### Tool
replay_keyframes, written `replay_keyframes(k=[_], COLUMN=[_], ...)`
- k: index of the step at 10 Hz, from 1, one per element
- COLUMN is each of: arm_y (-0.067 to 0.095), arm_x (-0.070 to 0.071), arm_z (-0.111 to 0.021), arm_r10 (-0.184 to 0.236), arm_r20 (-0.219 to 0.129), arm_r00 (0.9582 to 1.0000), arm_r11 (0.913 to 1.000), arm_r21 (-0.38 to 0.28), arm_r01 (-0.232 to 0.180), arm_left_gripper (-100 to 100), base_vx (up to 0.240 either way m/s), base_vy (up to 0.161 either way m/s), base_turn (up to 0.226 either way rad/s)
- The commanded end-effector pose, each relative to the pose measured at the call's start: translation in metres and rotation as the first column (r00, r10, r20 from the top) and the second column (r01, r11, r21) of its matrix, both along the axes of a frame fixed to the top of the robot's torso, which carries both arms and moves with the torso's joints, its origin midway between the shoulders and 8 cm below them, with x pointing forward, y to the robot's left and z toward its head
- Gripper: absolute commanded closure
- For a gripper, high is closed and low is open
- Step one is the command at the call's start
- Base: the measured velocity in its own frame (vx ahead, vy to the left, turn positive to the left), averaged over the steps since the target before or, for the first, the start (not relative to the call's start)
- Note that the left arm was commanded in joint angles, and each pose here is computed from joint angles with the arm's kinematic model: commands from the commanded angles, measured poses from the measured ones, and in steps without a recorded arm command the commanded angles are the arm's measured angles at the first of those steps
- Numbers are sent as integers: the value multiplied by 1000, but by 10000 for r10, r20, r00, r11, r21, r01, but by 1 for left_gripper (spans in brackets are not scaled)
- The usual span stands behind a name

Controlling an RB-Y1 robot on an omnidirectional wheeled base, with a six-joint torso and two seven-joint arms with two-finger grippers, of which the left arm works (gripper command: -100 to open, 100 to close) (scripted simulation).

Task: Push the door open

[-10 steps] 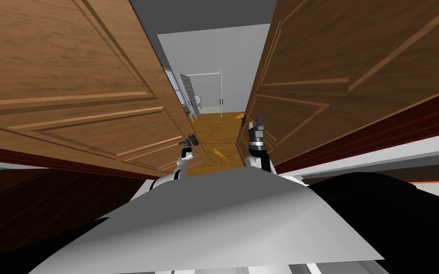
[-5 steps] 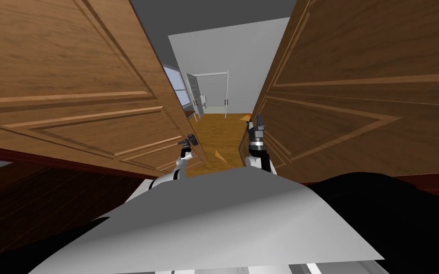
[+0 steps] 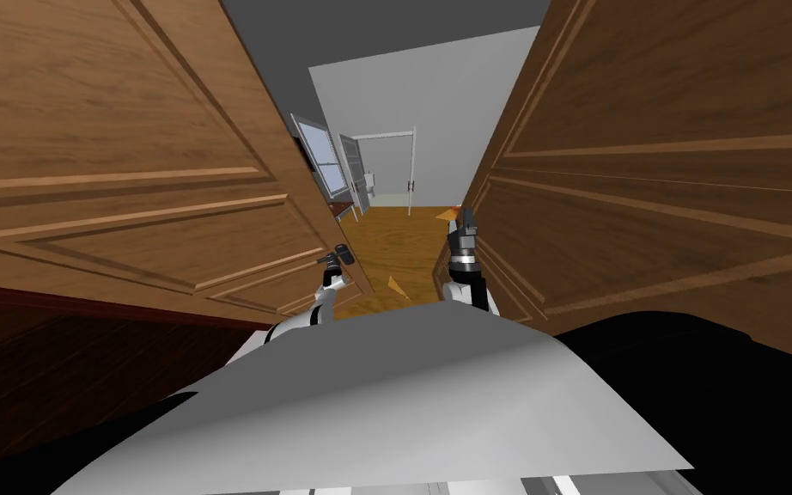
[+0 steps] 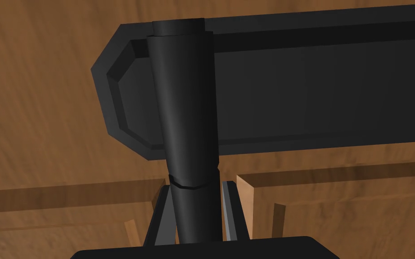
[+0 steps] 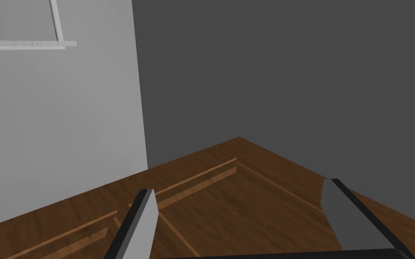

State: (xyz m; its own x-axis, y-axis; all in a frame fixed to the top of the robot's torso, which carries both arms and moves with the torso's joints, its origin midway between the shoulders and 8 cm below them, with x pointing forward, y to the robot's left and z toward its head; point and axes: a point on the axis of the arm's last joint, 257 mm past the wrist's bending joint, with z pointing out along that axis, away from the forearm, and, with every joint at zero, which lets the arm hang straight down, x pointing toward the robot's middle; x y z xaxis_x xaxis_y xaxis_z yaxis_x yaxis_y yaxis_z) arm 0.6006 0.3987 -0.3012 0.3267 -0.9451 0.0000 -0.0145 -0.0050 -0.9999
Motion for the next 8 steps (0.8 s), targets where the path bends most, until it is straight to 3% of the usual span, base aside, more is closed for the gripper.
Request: replay_keyframes(k=[1,3,4,8], arm_y=[6,26,26,53], arm_x=[0,-6,-6,-16], arm_z=[8,8,8,8], arm_r10=[103,477,477,999], arm_r20=[137,138,138,142], arm_r00=[9999,9988,9988,9949], arm_r11=[9999,9988,9988,9950], arm_r21=[56,54,54,51], arm_r01=[-104,-478,-478,-1000], arm_left_gripper=[100,100,100,100], base_vx=[137,184,132,156], base_vy=[-20,-47,-64,-53], base_turn=[22,48,46,48])
